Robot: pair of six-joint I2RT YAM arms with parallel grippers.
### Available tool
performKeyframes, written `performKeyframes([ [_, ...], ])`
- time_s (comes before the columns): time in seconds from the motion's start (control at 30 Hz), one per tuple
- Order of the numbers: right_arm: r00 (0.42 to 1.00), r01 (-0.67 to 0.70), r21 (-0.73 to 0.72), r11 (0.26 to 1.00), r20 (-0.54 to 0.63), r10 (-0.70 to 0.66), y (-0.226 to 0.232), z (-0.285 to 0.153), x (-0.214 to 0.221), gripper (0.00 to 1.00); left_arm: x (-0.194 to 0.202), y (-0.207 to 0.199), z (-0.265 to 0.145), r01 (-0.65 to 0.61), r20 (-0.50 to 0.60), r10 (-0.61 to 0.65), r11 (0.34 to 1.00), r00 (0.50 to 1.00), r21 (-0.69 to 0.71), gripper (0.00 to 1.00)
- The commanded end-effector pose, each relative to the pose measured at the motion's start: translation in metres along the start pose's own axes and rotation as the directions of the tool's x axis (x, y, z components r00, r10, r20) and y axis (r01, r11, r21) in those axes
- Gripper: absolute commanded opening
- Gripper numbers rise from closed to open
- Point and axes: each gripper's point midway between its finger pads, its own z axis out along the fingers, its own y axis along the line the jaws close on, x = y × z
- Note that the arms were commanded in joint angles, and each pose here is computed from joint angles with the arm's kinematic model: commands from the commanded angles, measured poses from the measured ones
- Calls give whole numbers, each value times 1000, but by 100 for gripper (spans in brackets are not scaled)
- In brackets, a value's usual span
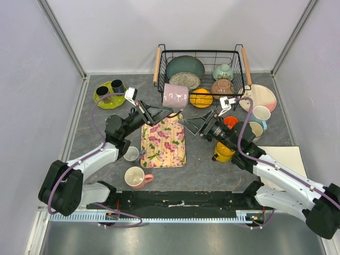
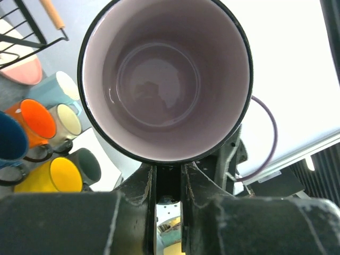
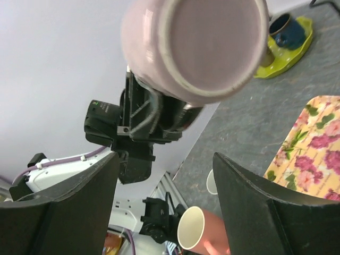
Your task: Turn the mug right side up
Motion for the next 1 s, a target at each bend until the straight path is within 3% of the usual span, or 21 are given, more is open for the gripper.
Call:
performKeyframes([
  [0.0,1000,-13,-170,985,-14,11,34,9,-4,75,-7,-65,-5,-61,27,56,971,998,230,2],
  [0.43,998,-32,-212,977,46,42,34,34,-15,60,9,-59,-13,-32,-45,43,976,998,216,2],
  [0.73,994,-47,-230,972,83,68,31,47,-21,35,35,-53,-22,-12,-167,48,978,985,210,2],
  [0.87,992,-60,-245,968,91,84,32,50,-23,16,46,-49,-26,-6,-218,51,979,975,204,2],
  [0.93,992,-65,-242,968,92,89,30,52,-23,17,51,-45,-28,-1,-229,47,980,972,197,2],
  [0.97,991,-64,-240,969,100,91,30,53,-25,26,53,-44,-29,3,-238,44,981,970,194,2],
])
